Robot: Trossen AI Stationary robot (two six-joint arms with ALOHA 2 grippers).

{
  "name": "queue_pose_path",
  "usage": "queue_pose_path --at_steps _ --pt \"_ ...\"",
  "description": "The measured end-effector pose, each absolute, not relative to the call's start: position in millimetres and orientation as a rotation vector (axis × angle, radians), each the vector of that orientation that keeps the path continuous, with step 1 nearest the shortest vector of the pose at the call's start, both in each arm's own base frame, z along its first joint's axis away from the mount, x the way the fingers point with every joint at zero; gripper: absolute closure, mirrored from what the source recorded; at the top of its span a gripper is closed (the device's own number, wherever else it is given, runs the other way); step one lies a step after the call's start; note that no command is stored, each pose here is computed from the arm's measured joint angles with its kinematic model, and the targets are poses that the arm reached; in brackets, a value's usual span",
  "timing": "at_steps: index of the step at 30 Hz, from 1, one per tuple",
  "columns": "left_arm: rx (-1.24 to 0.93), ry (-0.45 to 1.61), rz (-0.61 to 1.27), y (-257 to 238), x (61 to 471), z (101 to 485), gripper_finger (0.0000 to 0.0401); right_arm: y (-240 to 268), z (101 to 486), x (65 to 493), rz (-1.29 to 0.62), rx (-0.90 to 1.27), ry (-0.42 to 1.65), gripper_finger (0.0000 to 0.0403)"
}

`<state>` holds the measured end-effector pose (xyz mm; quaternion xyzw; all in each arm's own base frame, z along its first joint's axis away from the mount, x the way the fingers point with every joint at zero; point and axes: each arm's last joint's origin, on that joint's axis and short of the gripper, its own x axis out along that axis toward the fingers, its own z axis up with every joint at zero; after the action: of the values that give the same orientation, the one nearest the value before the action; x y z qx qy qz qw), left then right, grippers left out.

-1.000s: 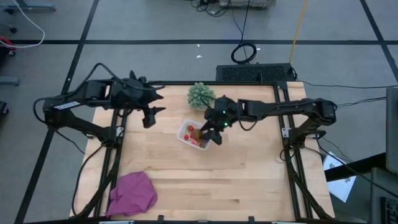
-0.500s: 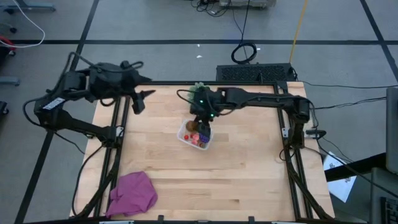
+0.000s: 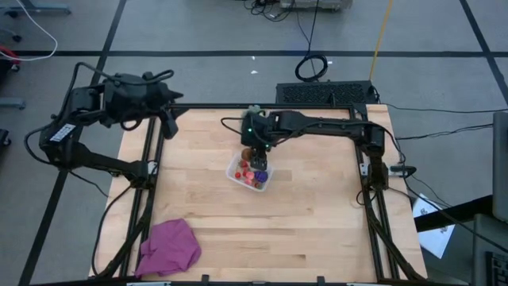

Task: Pick and placing Produce into tupperware
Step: Put the kiwi into the transparent bin, then return to Home Position

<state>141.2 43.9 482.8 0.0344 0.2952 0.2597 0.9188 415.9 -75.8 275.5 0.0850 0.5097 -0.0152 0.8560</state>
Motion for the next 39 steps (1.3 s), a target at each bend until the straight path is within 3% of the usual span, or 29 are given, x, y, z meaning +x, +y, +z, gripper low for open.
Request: queue_pose_path --at_steps 14,26,39 --pt "0.065 0.616 0.544 46 143 482 0.0187 -68 237 418 -0.02 0.188 1.051 0.0195" --pt "0.063 0.622 0.544 46 143 481 0.0187 -52 235 423 0.02 0.162 1.021 0.0195" --pt "0.056 0.632 0.54 46 142 480 0.0187 -54 205 432 0.026 0.159 1.093 0.0195"
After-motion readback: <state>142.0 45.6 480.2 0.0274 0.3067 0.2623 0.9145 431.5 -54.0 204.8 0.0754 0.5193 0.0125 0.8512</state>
